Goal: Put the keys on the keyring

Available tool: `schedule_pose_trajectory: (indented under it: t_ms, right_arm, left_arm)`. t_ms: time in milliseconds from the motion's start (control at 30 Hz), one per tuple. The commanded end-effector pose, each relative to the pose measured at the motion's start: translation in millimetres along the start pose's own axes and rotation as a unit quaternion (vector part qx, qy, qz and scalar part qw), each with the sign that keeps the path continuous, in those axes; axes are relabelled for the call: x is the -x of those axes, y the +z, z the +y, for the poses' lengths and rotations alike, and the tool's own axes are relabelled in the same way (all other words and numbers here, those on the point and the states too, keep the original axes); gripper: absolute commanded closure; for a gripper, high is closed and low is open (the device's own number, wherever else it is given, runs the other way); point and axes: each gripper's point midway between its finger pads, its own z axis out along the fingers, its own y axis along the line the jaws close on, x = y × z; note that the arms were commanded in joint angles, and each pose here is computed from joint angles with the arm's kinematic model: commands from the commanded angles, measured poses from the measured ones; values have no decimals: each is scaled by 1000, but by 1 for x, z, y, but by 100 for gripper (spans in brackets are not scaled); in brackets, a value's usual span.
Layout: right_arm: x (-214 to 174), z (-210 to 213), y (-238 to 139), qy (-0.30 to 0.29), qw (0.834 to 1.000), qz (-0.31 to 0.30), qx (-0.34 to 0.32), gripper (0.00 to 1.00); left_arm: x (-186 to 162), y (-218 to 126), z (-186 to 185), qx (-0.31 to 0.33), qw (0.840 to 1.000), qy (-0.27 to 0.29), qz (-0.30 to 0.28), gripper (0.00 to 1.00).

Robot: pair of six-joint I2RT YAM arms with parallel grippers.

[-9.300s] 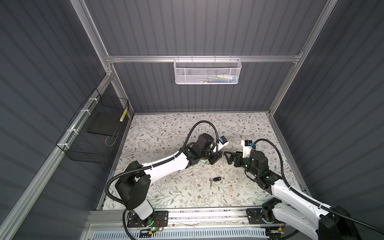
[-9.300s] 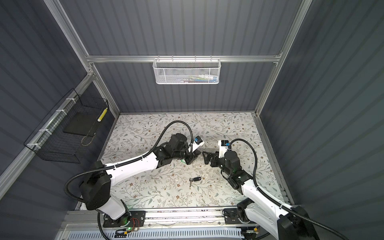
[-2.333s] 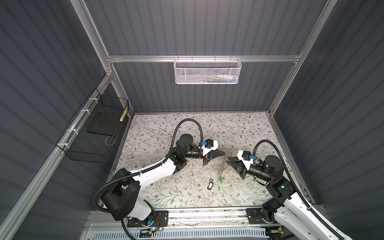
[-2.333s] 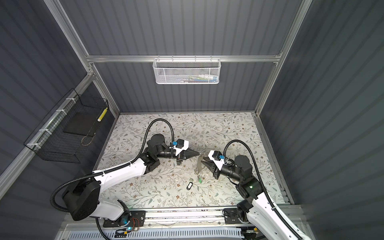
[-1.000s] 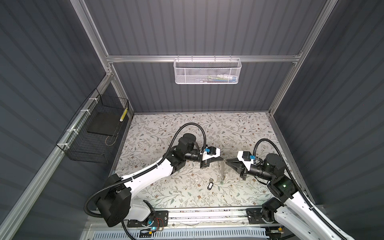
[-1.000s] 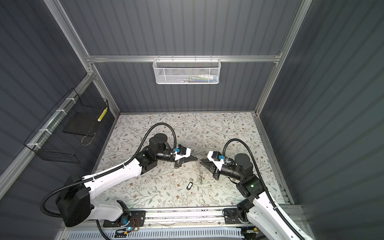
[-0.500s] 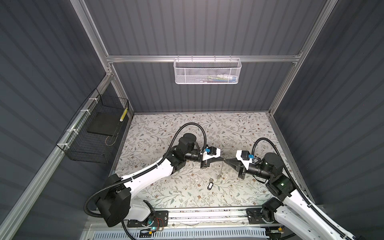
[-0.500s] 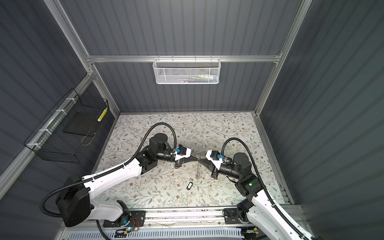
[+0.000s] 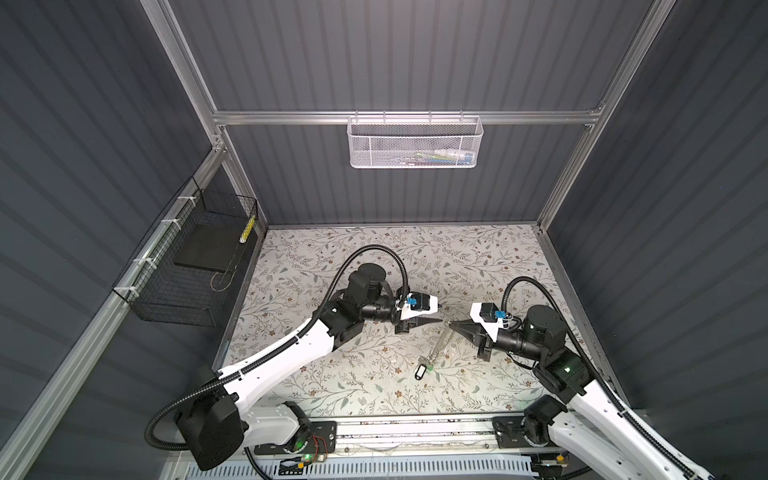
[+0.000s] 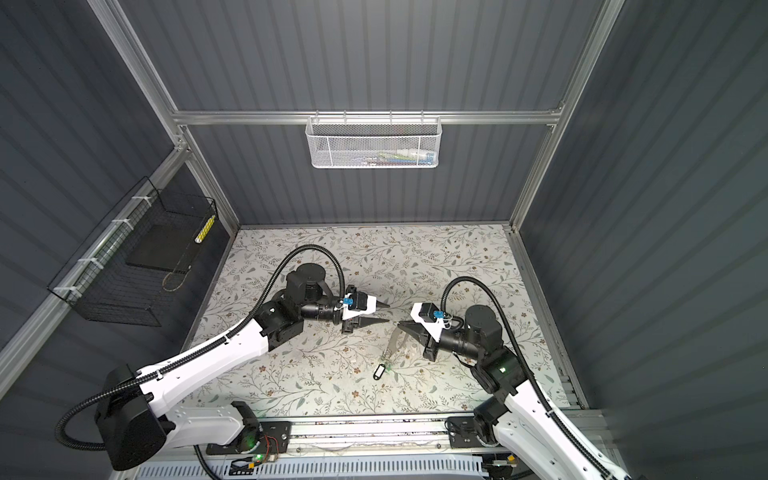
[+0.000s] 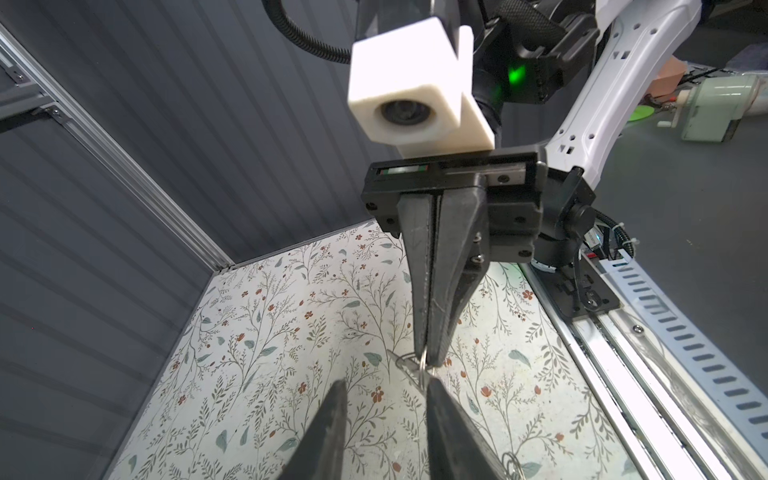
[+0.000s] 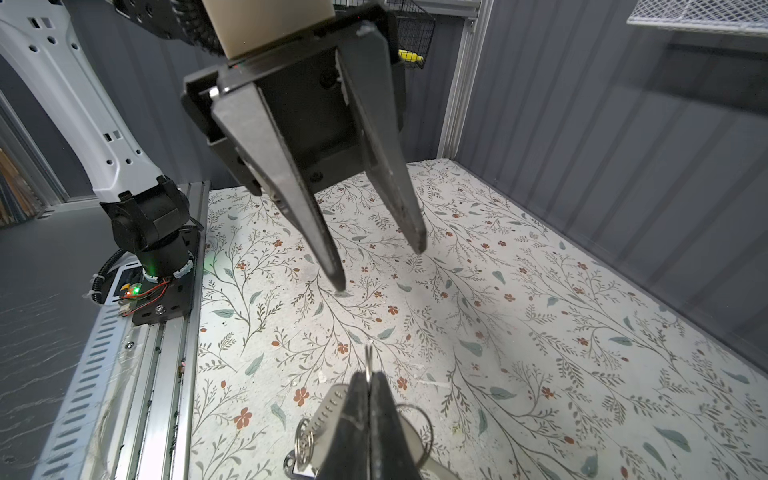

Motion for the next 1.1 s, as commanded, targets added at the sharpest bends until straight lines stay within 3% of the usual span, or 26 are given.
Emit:
schedule_pose_trajectory:
  t_ms: [0,633,900,1067]
  right_arm:
    - [13,0,-2,-11,1000,-2,1,100]
    - [15,4,1,6,999,29,28,100]
    - [17,2,1,-1,999,35,27,100]
    - [17,2,3,-6,999,42,31,100]
  left_arm:
    - [-4,-3,-2,-15,999,8,28,67]
    - [-13,21,-12,-68,993,27,95,73]
    - [-21,28,-14,-82,991,24,105,81]
    - [-22,30,-16,-87,991,21,100,100]
